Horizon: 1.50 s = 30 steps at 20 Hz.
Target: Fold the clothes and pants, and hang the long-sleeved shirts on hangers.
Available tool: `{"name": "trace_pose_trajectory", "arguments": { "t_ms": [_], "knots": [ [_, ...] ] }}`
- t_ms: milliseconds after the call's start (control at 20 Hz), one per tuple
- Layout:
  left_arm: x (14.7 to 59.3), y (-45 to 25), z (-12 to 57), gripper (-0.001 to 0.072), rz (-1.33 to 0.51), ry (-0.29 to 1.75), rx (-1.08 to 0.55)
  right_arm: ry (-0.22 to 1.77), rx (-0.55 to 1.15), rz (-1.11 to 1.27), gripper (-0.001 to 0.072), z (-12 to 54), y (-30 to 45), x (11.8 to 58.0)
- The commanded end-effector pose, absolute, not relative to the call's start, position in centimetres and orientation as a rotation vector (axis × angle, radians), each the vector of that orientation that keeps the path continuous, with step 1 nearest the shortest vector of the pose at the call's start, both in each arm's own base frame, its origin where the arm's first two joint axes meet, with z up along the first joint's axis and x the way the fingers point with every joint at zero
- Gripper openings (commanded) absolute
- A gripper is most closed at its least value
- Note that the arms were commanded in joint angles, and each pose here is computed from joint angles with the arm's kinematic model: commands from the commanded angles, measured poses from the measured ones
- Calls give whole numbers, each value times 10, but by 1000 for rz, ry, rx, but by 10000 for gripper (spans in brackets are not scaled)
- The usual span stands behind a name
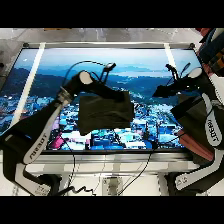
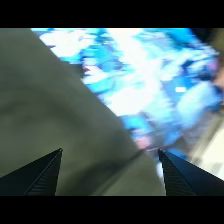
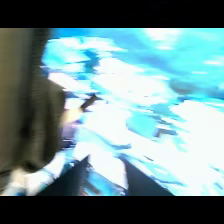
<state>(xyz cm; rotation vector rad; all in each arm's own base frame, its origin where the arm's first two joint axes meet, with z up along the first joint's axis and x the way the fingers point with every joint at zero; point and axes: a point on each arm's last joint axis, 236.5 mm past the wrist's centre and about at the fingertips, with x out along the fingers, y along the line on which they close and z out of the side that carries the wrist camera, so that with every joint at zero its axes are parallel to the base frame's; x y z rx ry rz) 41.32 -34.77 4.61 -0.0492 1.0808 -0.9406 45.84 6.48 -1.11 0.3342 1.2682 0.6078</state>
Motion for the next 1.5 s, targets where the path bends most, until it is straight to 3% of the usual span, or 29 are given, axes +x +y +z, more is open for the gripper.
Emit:
{"name": "trace_pose_trajectory", "arguments": {
  "t_ms": [0,100,200,550,700,900,1050,1100,1150,1200,1300,1350,1400,1450],
  "knots": [
    [429,-255,38,604,-774,1144,186,1197,528,765,625,-9,94,446],
    [441,-215,39,565,-639,1179,160,1261,527,747,625,-41,116,432],
    [443,-201,34,565,-587,1222,98,1309,522,743,706,-68,153,418],
    [432,-210,-3,564,-605,1326,114,1213,369,808,695,-67,263,420],
    [424,-213,-16,564,-612,1362,121,1185,341,724,696,-66,257,439],
    [408,-220,-35,564,-626,1414,136,1300,351,484,694,-89,211,444],
    [397,-231,-40,564,-651,1429,158,1321,367,457,670,-81,178,449],
    [395,-235,-39,535,-659,1427,166,1302,348,429,666,-74,156,460],
    [394,-238,-38,466,-666,1424,172,1292,304,391,582,-66,127,470],
    [394,-240,-38,425,-668,1420,174,1288,254,345,442,-57,93,477],
    [394,-240,-36,402,-668,1415,173,1270,236,265,405,-39,38,489],
    [394,-239,-33,325,-669,1413,173,1270,255,244,345,-30,16,489],
    [393,-239,-31,247,-671,1411,174,1292,267,242,179,-25,0,482],
    [390,-243,-27,201,-680,1406,181,1321,268,271,76,-25,-10,472]
  ]
}}
